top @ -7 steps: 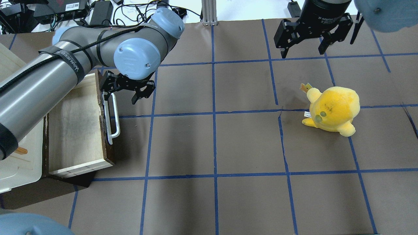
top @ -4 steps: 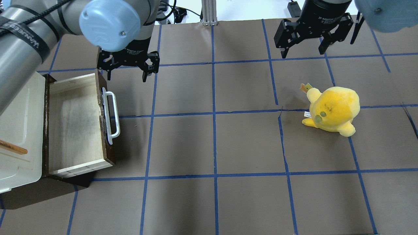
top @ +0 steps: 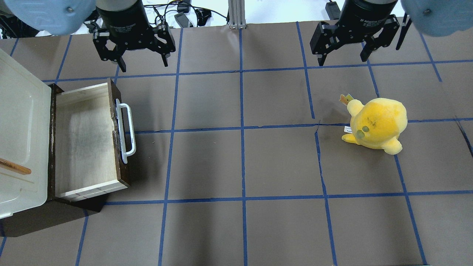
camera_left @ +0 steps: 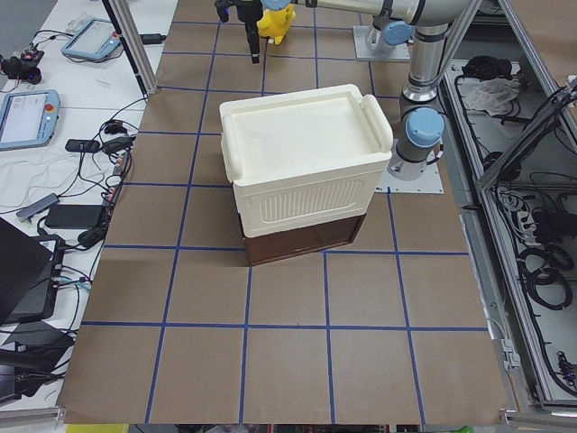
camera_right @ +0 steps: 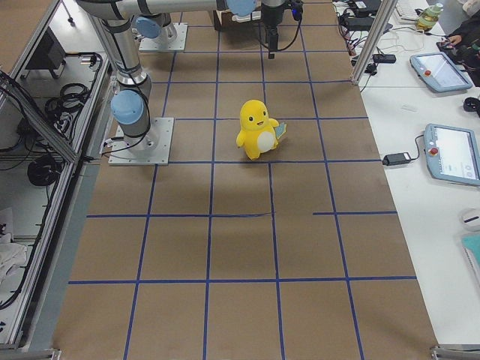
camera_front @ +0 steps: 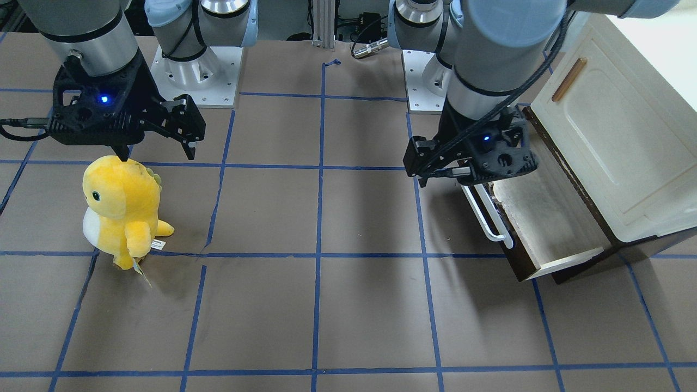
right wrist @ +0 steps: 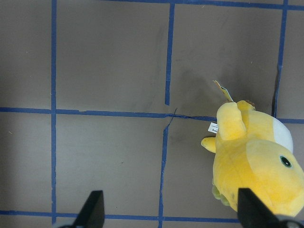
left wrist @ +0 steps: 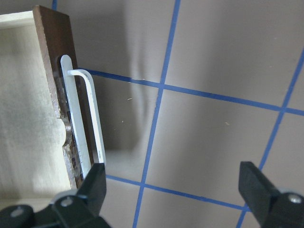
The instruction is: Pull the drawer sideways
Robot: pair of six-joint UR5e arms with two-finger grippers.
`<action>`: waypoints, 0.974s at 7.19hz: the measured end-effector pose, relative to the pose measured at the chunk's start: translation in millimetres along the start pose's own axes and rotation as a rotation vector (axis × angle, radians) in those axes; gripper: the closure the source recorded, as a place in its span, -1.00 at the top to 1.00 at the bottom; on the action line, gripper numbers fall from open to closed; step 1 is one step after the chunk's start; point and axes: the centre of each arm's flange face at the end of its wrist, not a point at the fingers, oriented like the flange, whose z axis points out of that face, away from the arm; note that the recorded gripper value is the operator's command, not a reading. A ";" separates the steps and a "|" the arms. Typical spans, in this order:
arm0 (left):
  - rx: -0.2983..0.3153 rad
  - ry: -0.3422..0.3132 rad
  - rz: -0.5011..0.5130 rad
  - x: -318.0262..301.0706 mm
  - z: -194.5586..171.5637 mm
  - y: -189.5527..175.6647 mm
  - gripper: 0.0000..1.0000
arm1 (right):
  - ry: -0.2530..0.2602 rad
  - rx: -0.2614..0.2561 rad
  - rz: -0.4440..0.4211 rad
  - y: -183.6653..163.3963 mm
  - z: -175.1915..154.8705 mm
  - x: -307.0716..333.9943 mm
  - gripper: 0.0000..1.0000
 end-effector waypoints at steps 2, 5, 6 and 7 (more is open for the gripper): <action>0.029 0.050 0.042 -47.1 -19.8 4.8 1.00 | -0.001 0.000 -0.001 0.0 0.0 0.0 1.00; 0.046 0.069 0.066 -67.9 -10.0 30.7 1.00 | 0.000 0.000 -0.001 0.0 0.0 0.0 1.00; 0.054 0.070 0.069 -68.3 -8.0 39.4 1.00 | 0.000 0.000 -0.001 0.0 0.0 0.0 1.00; 0.057 0.071 0.074 -68.3 -6.5 45.2 1.00 | 0.000 0.000 -0.001 0.0 0.0 0.0 1.00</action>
